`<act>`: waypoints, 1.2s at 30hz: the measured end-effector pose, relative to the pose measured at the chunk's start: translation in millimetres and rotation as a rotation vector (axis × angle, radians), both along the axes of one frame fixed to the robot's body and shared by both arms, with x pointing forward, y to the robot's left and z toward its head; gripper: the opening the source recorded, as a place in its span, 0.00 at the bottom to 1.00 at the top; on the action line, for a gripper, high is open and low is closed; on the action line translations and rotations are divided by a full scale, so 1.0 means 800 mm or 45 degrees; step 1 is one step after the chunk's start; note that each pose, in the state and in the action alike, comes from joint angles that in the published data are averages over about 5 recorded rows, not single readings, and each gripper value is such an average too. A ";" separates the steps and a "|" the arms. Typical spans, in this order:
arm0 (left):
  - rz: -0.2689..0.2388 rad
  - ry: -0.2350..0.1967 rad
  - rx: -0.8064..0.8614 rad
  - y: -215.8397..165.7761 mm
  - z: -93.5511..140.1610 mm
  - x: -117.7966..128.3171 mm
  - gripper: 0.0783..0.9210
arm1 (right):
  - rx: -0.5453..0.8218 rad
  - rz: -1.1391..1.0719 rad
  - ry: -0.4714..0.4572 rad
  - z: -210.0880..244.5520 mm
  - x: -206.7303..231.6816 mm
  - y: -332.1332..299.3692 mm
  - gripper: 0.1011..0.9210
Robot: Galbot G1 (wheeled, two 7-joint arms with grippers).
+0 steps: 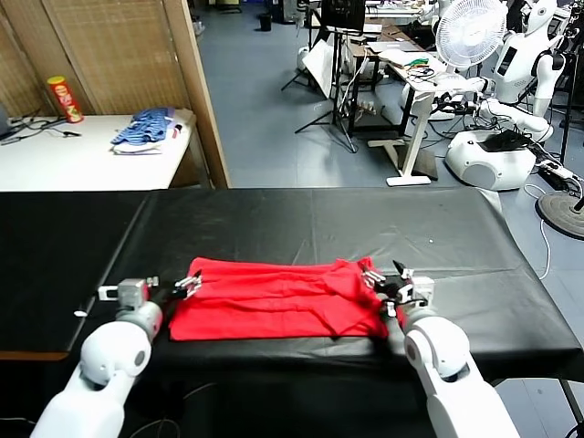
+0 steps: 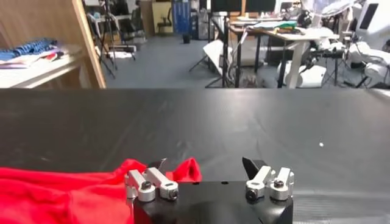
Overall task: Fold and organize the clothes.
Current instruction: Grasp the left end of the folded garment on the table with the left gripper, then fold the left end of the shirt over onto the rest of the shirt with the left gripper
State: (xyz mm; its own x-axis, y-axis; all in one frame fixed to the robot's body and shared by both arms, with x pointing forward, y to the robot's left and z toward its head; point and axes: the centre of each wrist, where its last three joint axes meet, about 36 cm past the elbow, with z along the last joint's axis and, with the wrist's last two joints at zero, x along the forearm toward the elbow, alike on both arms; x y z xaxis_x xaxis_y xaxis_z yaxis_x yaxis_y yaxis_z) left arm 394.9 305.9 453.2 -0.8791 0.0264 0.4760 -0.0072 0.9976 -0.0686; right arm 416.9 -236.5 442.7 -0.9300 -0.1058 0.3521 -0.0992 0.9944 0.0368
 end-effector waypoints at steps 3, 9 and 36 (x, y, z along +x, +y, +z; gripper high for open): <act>0.018 0.018 -0.030 0.002 -0.009 -0.013 0.85 | 0.004 0.010 -0.017 0.007 -0.003 0.003 0.85; 0.025 0.053 -0.078 0.003 -0.032 -0.027 0.85 | -0.004 0.016 -0.039 0.015 -0.005 0.002 0.85; -0.063 -0.127 0.544 0.022 -0.064 -0.041 0.08 | -0.071 -0.014 -0.108 0.021 -0.019 0.003 0.85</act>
State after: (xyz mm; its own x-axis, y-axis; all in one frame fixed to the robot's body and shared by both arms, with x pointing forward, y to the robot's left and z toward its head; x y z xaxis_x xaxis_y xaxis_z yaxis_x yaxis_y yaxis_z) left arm 362.4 323.8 402.0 -0.9237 -0.1113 0.3665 0.0270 0.9356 0.3521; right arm 401.6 -234.0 459.7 -0.9576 -0.0779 0.2775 -0.0888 0.9957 -0.0271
